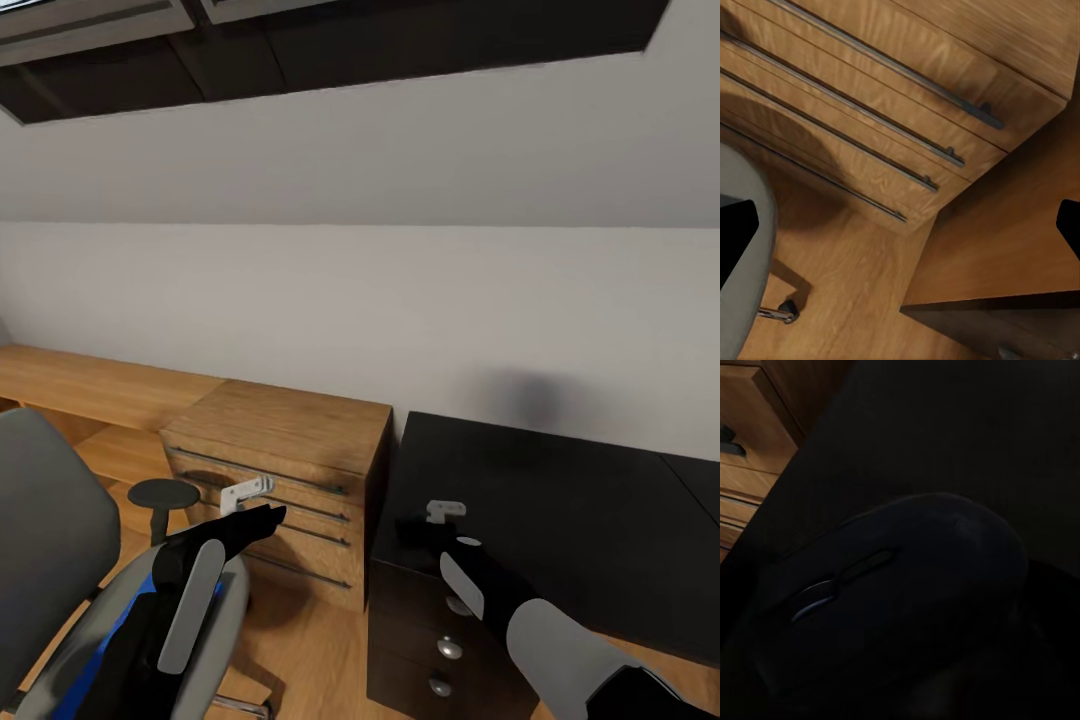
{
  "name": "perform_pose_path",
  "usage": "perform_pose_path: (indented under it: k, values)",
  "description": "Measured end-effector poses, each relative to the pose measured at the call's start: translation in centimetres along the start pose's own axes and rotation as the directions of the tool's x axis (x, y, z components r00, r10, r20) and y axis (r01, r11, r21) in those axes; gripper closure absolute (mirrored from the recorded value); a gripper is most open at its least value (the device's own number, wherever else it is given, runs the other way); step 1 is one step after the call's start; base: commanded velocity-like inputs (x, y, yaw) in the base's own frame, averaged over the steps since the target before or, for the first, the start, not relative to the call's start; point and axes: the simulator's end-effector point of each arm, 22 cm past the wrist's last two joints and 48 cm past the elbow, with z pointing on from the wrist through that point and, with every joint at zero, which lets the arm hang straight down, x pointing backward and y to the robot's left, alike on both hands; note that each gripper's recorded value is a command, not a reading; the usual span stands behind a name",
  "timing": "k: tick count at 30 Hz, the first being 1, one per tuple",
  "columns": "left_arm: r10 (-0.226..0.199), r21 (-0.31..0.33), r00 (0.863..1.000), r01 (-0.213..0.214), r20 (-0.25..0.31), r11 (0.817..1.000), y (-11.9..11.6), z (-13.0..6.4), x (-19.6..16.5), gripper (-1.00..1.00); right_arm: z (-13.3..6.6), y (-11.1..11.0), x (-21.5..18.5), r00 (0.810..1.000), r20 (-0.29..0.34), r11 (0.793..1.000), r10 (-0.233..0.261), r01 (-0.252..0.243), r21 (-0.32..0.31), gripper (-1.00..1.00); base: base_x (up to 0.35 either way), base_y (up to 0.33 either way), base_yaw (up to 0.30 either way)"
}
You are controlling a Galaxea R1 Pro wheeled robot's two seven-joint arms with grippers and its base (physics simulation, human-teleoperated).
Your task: In the bedroom, organize the workspace by keeping the computer under the desk, ensuring the monitor is on the desk, placing the keyboard on the desk next to the monitor, placing the mouse on the desk next to the keyboard, moving the folder from the swivel chair onto the desk next to the mouse, stacking the notebook on top of the folder with the pen on top of the notebook, and positioning the swivel chair next to the desk.
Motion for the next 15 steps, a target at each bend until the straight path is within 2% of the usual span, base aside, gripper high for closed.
perform_pose_path:
  k: [10,11,15]
  values:
    - [-0.001,0.003,1.000,0.001,-0.002,1.000,-0.07,0.03,0.06,-1.00,0.00,0.01,-0.08,1.000,0.002,1.000,0.000,0.000,0.000,1.00,0.000,0.000,0.000]
    - [-0.001,0.004,1.000,0.001,-0.002,1.000,-0.08,0.03,0.06,-1.00,0.00,0.01,-0.08,1.000,0.002,1.000,0.000,0.000,0.000,-1.00,0.000,0.000,0.000]
    - [-0.001,0.004,1.000,0.001,-0.002,1.000,-0.07,0.03,0.06,-1.00,0.00,0.00,-0.09,1.000,0.003,1.000,0.000,0.000,0.001,-1.00,0.000,0.000,0.000]
